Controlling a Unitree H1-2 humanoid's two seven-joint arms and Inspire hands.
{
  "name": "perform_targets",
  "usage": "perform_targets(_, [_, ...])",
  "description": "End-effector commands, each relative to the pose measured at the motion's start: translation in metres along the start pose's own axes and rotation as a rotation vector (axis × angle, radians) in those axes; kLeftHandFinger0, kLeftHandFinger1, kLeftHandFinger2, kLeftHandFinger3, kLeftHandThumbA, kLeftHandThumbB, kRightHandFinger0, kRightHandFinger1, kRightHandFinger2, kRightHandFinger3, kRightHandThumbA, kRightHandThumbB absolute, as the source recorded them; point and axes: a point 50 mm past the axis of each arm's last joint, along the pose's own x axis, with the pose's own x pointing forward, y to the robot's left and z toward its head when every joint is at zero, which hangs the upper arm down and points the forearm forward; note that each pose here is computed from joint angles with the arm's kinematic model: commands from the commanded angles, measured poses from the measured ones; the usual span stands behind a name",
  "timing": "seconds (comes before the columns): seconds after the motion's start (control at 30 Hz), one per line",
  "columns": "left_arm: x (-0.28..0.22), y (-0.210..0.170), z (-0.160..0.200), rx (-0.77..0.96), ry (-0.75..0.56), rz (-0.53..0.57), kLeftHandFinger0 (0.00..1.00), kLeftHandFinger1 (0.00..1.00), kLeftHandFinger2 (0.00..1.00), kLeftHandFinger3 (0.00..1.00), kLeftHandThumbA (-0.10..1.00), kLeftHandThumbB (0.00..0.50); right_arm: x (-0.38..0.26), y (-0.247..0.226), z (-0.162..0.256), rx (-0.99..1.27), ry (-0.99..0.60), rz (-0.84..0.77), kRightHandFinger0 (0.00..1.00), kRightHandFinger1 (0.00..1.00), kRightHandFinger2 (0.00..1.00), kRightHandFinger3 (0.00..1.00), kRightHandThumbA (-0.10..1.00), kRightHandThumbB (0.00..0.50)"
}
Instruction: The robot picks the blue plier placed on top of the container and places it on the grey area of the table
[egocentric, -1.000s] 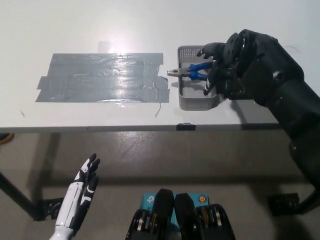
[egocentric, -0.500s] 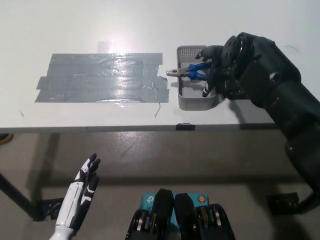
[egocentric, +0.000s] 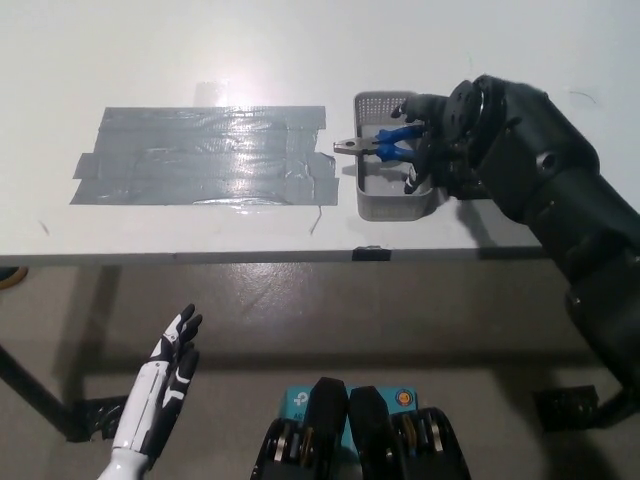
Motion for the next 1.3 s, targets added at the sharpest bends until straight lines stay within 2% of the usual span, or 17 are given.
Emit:
perform_targets(0.0, [0.004,0.004,0.013,0.01,-0.055,-0.02,1.0,1.0,1.0,1.0,1.0,0.233,-0.006,-0.019,0.02,-0.132,-0.129,-0.318,0.08,0.25,0.39,0.46,-0.1,0.24])
perform_targets(0.03, [0.005,0.005,0.013,0.014,-0.055,-0.018,1.0,1.0,1.0,1.0,1.0,0.235,-0.006,-0.018,0.019,-0.145,-0.144,-0.366,0.02,0.2,0.37,0.44,-0.1,0.239])
perform_targets(0.07, [0.005,0.005,0.013,0.023,-0.059,-0.019,1.0,1.0,1.0,1.0,1.0,0.232,-0.006,-0.017,0.018,-0.143,-0.147,-0.396,0.0,0.21,0.47,0.43,-0.1,0.242])
perform_targets(0.1, [0.006,0.005,0.013,0.022,-0.063,-0.018,1.0,1.0,1.0,1.0,1.0,0.23,-0.005,-0.016,0.017,-0.145,-0.166,-0.433,0.01,0.38,0.76,0.52,-0.1,0.223])
perform_targets(0.13, [0.007,0.005,0.013,0.02,-0.063,-0.018,1.0,1.0,1.0,1.0,1.0,0.229,-0.006,-0.017,0.016,-0.146,-0.173,-0.443,0.03,0.44,0.85,0.62,-0.1,0.219])
perform_targets(0.17, [0.007,0.005,0.013,0.017,-0.062,-0.019,1.0,1.0,1.0,1.0,1.0,0.223,-0.005,-0.016,0.015,-0.146,-0.186,-0.455,0.07,0.56,0.94,0.84,-0.1,0.207])
perform_targets(0.33, [0.008,0.006,0.013,0.011,-0.064,-0.026,1.0,1.0,1.0,1.0,1.0,0.219,-0.005,-0.016,0.007,-0.149,-0.183,-0.476,0.17,0.65,1.0,0.93,-0.1,0.216])
perform_targets(0.43, [0.009,0.007,0.013,0.013,-0.063,-0.028,1.0,1.0,1.0,1.0,1.0,0.212,-0.005,-0.017,0.002,-0.149,-0.183,-0.484,0.19,0.57,0.84,0.66,-0.1,0.209])
perform_targets(0.5, [0.011,0.006,0.014,0.017,-0.068,-0.028,1.0,1.0,1.0,1.0,1.0,0.2,-0.006,-0.019,-0.002,-0.143,-0.189,-0.494,0.15,0.53,0.8,0.61,-0.1,0.209])
perform_targets(0.53, [0.011,0.006,0.014,0.017,-0.07,-0.032,1.0,1.0,1.0,1.0,1.0,0.195,-0.006,-0.02,-0.003,-0.144,-0.175,-0.5,0.16,0.54,0.83,0.7,-0.1,0.209])
perform_targets(0.57, [0.011,0.006,0.015,0.019,-0.068,-0.033,1.0,1.0,1.0,1.0,1.0,0.197,-0.007,-0.022,-0.003,-0.149,-0.177,-0.505,0.13,0.51,0.79,0.51,-0.1,0.199])
perform_targets(0.6, [0.011,0.007,0.015,0.018,-0.068,-0.033,1.0,1.0,1.0,1.0,1.0,0.209,-0.007,-0.024,-0.003,-0.152,-0.185,-0.515,0.12,0.51,0.79,0.47,-0.1,0.205])
perform_targets(0.73, [0.012,0.007,0.015,0.012,-0.066,-0.03,1.0,1.0,1.0,1.0,1.0,0.204,-0.017,-0.043,0.01,-0.172,-0.246,-0.59,0.15,0.66,1.0,0.37,-0.1,0.138])
perform_targets(0.8, [0.012,0.007,0.015,0.012,-0.066,-0.029,1.0,1.0,1.0,1.0,1.0,0.2,-0.023,-0.054,0.02,-0.167,-0.279,-0.632,0.18,0.68,1.0,0.53,-0.1,0.166])
perform_targets(0.9, [0.013,0.006,0.015,0.015,-0.071,-0.03,1.0,1.0,1.0,1.0,1.0,0.188,-0.036,-0.076,0.036,-0.194,-0.323,-0.685,0.23,0.75,1.0,1.0,-0.1,0.153])
perform_targets(0.97, [0.014,0.006,0.015,0.012,-0.072,-0.028,1.0,1.0,1.0,1.0,1.0,0.186,-0.042,-0.085,0.043,-0.202,-0.346,-0.723,0.3,0.8,1.0,1.0,-0.1,0.159])
perform_targets(1.27, [0.014,0.007,0.016,0.015,-0.068,-0.029,1.0,1.0,1.0,1.0,1.0,0.187,-0.065,-0.112,0.069,-0.181,-0.455,-0.804,0.21,0.6,0.93,0.94,-0.1,0.178])
